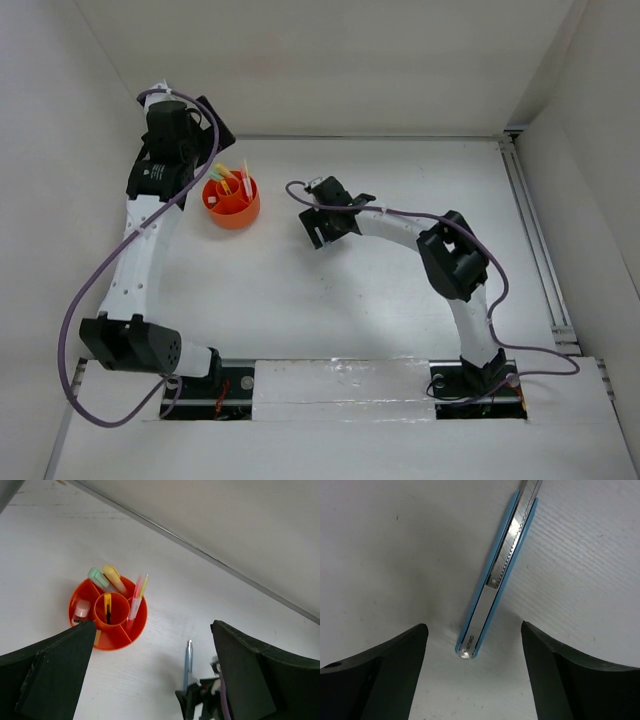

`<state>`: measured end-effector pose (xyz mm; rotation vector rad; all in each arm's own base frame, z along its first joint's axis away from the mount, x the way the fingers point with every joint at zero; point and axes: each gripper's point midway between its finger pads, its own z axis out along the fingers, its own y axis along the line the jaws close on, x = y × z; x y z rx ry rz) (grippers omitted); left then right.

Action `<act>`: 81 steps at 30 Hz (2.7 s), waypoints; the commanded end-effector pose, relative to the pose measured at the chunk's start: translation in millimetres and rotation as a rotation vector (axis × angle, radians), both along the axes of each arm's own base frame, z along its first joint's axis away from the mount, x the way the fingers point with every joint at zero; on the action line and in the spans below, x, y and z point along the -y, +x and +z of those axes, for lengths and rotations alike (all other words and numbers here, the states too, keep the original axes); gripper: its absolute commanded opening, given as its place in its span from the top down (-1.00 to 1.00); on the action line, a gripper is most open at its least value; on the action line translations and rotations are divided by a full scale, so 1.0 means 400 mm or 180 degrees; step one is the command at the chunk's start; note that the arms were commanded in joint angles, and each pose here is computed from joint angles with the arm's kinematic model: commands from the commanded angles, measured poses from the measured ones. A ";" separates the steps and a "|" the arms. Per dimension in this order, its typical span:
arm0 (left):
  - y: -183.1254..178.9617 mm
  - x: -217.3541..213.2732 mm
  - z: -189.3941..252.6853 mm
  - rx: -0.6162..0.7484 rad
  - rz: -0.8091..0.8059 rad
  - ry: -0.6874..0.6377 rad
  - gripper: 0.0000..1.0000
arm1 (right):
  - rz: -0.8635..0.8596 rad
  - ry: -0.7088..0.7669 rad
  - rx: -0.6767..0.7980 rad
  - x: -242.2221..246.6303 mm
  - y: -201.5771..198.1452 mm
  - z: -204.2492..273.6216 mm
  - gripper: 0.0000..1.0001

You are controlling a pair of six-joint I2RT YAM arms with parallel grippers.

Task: Sort the stationery into containers
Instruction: Pick up the stationery from the center of the board, then place the stationery in the storage box.

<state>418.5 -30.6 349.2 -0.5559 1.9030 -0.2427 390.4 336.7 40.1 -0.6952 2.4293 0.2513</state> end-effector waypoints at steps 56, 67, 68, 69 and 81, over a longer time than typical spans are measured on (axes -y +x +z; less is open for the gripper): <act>-0.155 0.296 -0.121 0.0009 -0.2074 -0.1174 -0.88 | 0.0683 0.2118 0.1067 -0.218 -0.171 0.751 1.00; -0.151 0.325 -0.109 0.0071 -0.2238 -0.1408 0.49 | 0.0822 0.2302 0.1107 -0.265 -0.171 0.774 1.00; -0.148 0.325 -0.103 0.0112 -0.2248 -0.1397 0.68 | 0.0851 0.2331 0.1115 -0.269 -0.173 0.779 1.00; -0.137 0.326 -0.084 0.0179 -0.2263 -0.1379 1.00 | 0.0855 0.2351 0.1136 -0.270 -0.172 0.785 0.88; 0.087 0.045 -0.022 0.0474 -0.0817 0.0275 1.00 | 0.0172 0.1653 0.1003 -0.052 -0.073 0.520 -1.00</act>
